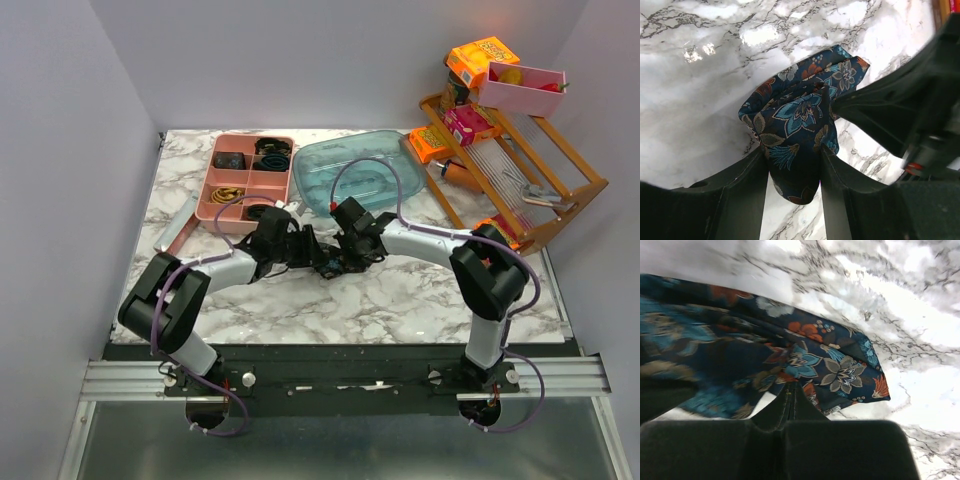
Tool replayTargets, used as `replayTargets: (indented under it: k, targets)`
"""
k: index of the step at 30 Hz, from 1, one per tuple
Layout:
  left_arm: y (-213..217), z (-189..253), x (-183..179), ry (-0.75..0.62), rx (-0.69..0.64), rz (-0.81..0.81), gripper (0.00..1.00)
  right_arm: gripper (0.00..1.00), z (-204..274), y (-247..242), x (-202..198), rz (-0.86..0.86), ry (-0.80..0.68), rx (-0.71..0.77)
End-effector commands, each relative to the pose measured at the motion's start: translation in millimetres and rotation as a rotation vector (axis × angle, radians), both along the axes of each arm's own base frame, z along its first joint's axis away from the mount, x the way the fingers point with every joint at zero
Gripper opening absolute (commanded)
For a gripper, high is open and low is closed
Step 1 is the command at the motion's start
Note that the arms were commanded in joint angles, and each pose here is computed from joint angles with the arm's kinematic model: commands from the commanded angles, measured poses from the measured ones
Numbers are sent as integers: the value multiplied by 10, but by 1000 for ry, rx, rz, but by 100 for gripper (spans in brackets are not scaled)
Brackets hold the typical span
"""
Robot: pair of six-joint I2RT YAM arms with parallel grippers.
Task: Roll the ties
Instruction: Roll the tie at the center of the board.
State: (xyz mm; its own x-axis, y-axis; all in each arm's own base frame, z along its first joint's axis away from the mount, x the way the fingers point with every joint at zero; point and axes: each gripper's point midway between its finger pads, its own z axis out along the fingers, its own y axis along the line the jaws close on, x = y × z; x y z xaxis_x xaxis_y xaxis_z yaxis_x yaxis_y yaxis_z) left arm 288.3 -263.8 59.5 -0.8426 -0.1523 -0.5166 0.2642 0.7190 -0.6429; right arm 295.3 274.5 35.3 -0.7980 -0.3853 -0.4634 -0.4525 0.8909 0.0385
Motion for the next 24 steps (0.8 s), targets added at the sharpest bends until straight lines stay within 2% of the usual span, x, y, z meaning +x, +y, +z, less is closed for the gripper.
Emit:
replayTargets:
  k: [1,5,16,24]
  targets:
    - [111,-76,-43,38,107,-7,52,1,-257,-115,-46,-12,49,-98]
    - [137,-28,-6,36,136,1,52,1,-327,-70,-142,14,100,-77]
    - [152,55,88,44,184,-11,52,1,-50,135,-529,145,203,111]
    - [253,148,175,24,292,-43,52,1,187,158,-415,116,126,140]
